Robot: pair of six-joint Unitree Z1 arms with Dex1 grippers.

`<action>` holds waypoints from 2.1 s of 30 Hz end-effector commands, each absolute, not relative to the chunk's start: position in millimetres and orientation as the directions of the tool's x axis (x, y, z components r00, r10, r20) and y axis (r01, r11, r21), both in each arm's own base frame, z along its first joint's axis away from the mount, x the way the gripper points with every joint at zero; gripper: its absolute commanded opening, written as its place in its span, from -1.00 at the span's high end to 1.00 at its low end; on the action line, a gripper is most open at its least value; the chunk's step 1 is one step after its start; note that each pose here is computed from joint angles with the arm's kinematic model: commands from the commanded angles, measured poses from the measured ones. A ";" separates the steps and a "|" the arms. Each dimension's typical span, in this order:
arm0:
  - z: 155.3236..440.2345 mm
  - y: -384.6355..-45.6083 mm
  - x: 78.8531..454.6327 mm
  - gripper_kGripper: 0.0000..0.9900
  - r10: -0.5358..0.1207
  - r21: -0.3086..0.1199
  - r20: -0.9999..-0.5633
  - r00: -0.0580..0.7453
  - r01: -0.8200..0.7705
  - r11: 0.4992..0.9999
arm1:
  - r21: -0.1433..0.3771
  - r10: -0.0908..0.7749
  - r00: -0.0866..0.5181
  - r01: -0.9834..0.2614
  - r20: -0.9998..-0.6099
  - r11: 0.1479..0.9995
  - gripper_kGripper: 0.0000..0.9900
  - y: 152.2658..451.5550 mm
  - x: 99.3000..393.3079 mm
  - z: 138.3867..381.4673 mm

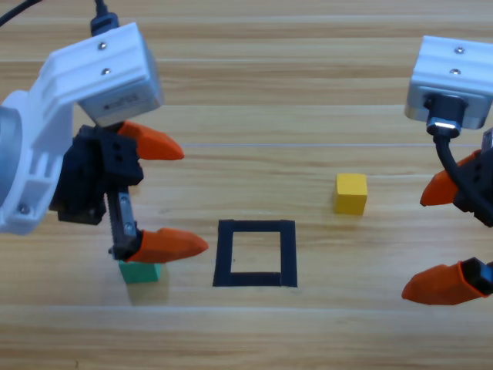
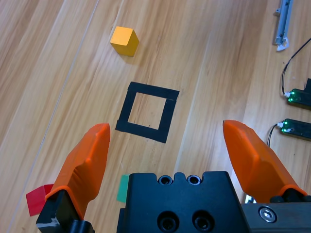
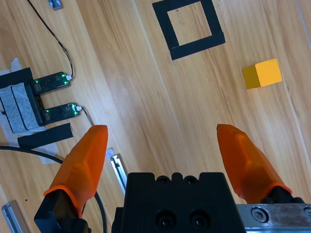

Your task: Stack the blocks in the rectangular block: red at the bottom, yellow in the middle, green on top

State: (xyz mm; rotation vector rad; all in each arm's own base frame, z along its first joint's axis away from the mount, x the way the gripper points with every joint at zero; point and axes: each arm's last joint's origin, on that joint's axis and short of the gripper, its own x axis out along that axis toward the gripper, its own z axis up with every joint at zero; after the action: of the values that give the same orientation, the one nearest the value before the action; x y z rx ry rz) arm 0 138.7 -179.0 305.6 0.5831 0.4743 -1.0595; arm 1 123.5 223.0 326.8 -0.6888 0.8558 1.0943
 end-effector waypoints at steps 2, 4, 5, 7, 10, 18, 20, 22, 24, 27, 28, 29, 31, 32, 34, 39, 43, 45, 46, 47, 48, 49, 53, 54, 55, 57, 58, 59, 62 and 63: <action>299.7 -179.3 133.2 -1.00 -0.657 0.205 -0.639 0.400 0.912 0.355 | -0.037 0.435 0.161 -0.960 -0.886 0.279 -1.00 233.7 120.1 314.3; 299.7 -179.2 133.3 -1.00 -0.656 0.205 -0.639 0.401 0.911 0.357 | -0.034 0.433 0.159 -0.959 -0.887 0.282 -1.00 232.8 119.7 313.4; 299.7 -179.3 133.2 -1.00 -0.657 0.204 -0.639 0.400 0.912 0.356 | -0.031 0.433 0.159 -0.957 -0.887 0.289 -1.00 232.3 119.4 313.4; 299.3 -179.5 133.5 -1.00 -0.656 0.205 -0.640 0.400 0.912 0.356 | -0.028 0.440 0.167 -0.952 -0.883 0.304 -1.00 228.8 117.7 316.1; 297.1 -180.2 134.6 -1.00 -0.646 0.203 -0.648 0.404 0.909 0.365 | -0.065 0.421 0.244 -0.916 -0.874 0.396 -1.00 224.2 120.0 320.9; 304.7 -182.8 148.6 -0.96 -0.539 0.130 -0.638 0.550 0.767 0.628 | -0.188 0.230 0.505 -0.646 -0.832 0.740 -1.00 235.9 144.9 311.1; 314.0 -186.9 158.1 -0.91 -0.455 0.078 -0.646 0.613 0.646 0.759 | -0.202 0.186 0.546 -0.573 -0.816 0.795 -1.00 241.2 150.9 305.9; 326.2 -186.3 163.1 -0.92 -0.396 0.006 -0.655 0.644 0.528 0.849 | -0.213 0.154 0.569 -0.526 -0.808 0.823 -1.00 250.6 157.9 297.4; 335.2 -183.2 167.8 -0.92 -0.364 -0.077 -0.664 0.653 0.424 0.902 | -0.217 0.128 0.579 -0.488 -0.805 0.846 -1.00 255.5 163.7 293.3; 341.7 -186.2 178.9 -0.92 -0.266 -0.135 -0.729 0.630 0.248 0.959 | -0.265 0.058 0.627 -0.410 -0.777 0.873 -1.00 263.5 173.2 288.3; 341.4 -190.4 184.2 -0.92 -0.232 -0.132 -0.754 0.615 0.204 0.970 | -0.259 0.042 0.615 -0.392 -0.787 0.883 -1.00 266.0 174.4 284.4; 341.3 -193.4 189.3 -0.92 -0.199 -0.124 -0.776 0.599 0.165 0.979 | -0.253 0.019 0.602 -0.363 -0.798 0.897 -1.00 268.8 176.0 281.5; 341.3 -194.2 200.9 -0.92 -0.139 -0.111 -0.812 0.567 0.083 0.990 | -0.271 -0.014 0.588 -0.352 -0.809 0.896 -1.00 278.5 183.7 277.6; 340.2 -191.5 205.4 -0.92 -0.118 -0.114 -0.821 0.559 0.042 0.993 | -0.271 -0.029 0.580 -0.335 -0.814 0.902 -1.00 281.0 188.5 275.8; 339.6 -186.1 215.2 -0.92 -0.084 -0.126 -0.832 0.549 -0.039 0.991 | -0.272 -0.066 0.562 -0.292 -0.825 0.917 -1.00 288.8 198.4 273.8; 342.2 -177.0 245.3 -0.92 0.015 -0.123 -0.873 0.488 -0.248 0.961 | -0.171 -0.051 0.405 -0.266 -0.913 0.949 -1.00 301.1 242.2 255.2; 332.5 -180.2 272.3 -0.92 0.085 -0.085 -0.905 0.417 -0.373 0.924 | -0.107 -0.032 0.324 -0.218 -0.945 0.970 -1.00 303.7 265.7 237.5; 322.7 -180.2 285.0 -0.92 0.109 -0.065 -0.924 0.367 -0.432 0.899 | -0.098 -0.040 0.310 -0.174 -0.950 0.980 -1.00 300.5 272.1 232.8; 317.7 -180.2 291.7 -0.92 0.116 -0.057 -0.931 0.347 -0.450 0.891 | -0.095 -0.045 0.303 -0.154 -0.952 0.984 -1.00 298.1 276.4 229.7; 313.5 -180.4 296.9 -0.92 0.121 -0.051 -0.937 0.327 -0.471 0.880 | -0.096 -0.051 0.299 -0.138 -0.953 0.986 -1.00 296.0 278.6 228.1; 310.0 -181.2 301.9 -0.92 0.130 -0.041 -0.941 0.312 -0.486 0.873 | -0.099 -0.060 0.295 -0.121 -0.954 0.988 -1.00 292.9 281.0 226.4; 306.9 -182.5 307.2 -0.92 0.135 -0.033 -0.946 0.295 -0.501 0.865 | -0.099 -0.067 0.293 -0.096 -0.954 0.990 -1.00 289.9 283.4 224.7; 302.4 -186.0 325.4 -0.92 0.164 -0.001 -0.953 0.256 -0.543 0.840 | -0.099 -0.083 0.279 -0.046 -0.957 0.994 -1.00 288.4 290.4 215.8; 300.9 -186.8 331.0 -0.92 0.170 0.006 -0.955 0.245 -0.553 0.833 | -0.098 -0.084 0.271 -0.038 -0.959 0.994 -1.00 289.6 292.1 212.4; 299.4 -185.7 336.6 -0.92 0.173 0.011 -0.957 0.234 -0.565 0.825 | -0.095 -0.085 0.263 -0.028 -0.961 0.995 -1.00 291.0 294.0 208.3; 293.9 -184.4 346.5 -0.92 0.179 0.022 -0.961 0.209 -0.590 0.807 | -0.094 -0.086 0.252 -0.023 -0.964 0.995 -1.00 293.3 297.4 201.7; 289.7 -183.5 351.5 -0.92 0.182 0.032 -0.965 0.191 -0.601 0.799 | -0.081 -0.073 0.244 -0.025 -0.967 0.996 -1.00 295.3 298.3 198.5; 285.1 -180.3 358.2 -0.92 0.179 0.039 -0.970 0.166 -0.618 0.785 | -0.075 -0.066 0.242 -0.026 -0.968 0.997 -1.00 296.4 299.0 196.6; 270.8 -174.1 373.2 -0.92 0.166 0.056 -0.980 0.111 -0.647 0.761 | -0.058 -0.049 0.229 -0.033 -0.972 0.998 -1.00 300.6 301.6 187.7; 266.8 -171.4 376.1 -0.92 0.158 0.058 -0.983 0.094 -0.654 0.755 | -0.051 -0.041 0.225 -0.039 -0.974 0.998 -1.00 302.8 303.0 183.2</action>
State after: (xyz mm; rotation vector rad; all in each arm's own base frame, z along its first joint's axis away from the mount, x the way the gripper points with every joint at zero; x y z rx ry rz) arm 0 346.7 -188.6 305.0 -0.4252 1.2626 0.5325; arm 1 284.4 298.4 221.2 -0.0786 1.2837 0.0110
